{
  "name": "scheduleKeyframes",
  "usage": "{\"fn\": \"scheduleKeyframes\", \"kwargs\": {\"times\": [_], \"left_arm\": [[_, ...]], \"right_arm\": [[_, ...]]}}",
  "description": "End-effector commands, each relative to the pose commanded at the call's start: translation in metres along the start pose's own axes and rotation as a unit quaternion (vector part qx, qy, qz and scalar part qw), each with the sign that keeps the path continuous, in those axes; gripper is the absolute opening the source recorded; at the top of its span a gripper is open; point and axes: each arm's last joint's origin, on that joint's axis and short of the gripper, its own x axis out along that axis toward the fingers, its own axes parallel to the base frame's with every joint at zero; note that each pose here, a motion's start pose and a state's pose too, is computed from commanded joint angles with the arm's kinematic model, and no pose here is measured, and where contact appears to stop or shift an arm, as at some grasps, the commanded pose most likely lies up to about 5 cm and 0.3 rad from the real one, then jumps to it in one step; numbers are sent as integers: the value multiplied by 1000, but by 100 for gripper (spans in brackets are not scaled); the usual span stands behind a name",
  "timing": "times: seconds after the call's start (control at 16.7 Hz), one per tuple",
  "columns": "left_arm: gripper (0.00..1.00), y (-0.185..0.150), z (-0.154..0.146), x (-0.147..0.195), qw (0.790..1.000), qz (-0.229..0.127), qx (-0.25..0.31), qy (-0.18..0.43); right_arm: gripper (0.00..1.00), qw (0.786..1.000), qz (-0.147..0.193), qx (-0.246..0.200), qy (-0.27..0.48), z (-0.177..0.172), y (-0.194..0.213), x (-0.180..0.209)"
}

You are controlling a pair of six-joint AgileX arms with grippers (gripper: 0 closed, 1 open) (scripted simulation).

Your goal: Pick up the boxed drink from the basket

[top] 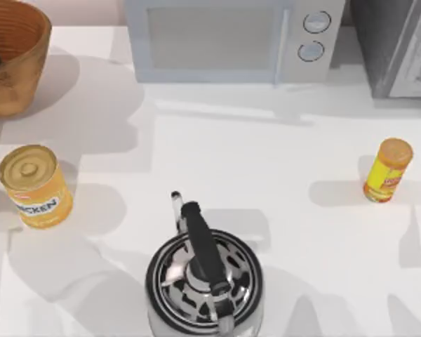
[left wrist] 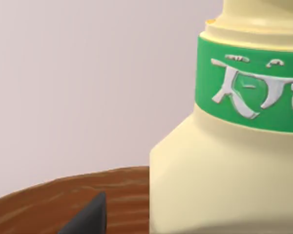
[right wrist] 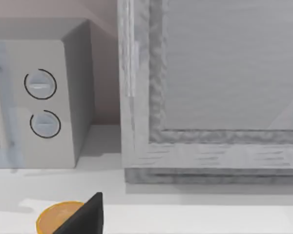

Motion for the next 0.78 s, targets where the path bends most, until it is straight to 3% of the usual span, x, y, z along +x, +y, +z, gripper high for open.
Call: {"fn": "scheduleKeyframes", "kwargs": {"times": [0.3, 0.6, 0.78], "left_arm": [[100, 1, -1, 29, 1000, 0, 0, 0], [100, 1, -1, 34, 1000, 0, 0, 0], [77, 1, -1, 34, 1000, 0, 0, 0]], "right_arm": [[100, 1000, 0, 0, 0, 0, 0, 0], [100, 1000, 0, 0, 0, 0, 0, 0], [100, 1000, 0, 0, 0, 0, 0, 0]]}}
